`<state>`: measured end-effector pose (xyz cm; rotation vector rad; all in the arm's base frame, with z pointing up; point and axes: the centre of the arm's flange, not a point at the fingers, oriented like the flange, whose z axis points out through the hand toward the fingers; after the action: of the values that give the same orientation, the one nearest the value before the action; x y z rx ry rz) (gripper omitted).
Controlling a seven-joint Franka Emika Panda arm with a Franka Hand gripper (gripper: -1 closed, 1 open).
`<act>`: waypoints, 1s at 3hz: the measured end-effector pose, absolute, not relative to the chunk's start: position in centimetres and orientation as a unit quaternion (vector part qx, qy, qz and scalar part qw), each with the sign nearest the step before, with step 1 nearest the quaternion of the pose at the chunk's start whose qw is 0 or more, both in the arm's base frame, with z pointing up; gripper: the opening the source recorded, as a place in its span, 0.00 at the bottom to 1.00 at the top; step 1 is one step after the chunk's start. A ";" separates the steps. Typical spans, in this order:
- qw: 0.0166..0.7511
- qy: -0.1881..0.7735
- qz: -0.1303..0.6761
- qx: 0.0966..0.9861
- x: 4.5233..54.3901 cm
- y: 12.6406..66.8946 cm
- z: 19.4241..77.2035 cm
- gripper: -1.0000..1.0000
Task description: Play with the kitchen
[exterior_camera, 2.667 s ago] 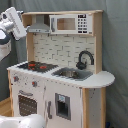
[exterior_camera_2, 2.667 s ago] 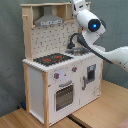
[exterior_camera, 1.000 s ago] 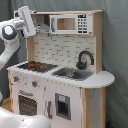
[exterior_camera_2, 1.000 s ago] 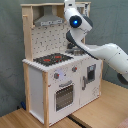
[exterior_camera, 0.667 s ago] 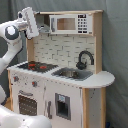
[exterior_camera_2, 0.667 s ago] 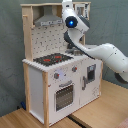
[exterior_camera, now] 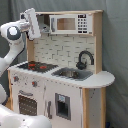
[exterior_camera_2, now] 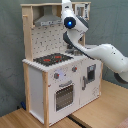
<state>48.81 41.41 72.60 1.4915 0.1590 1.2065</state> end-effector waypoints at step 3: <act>0.628 -0.021 0.402 0.666 51.9 34.0 71.4 0.00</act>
<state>51.90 34.04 71.37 1.5263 -0.0484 0.9217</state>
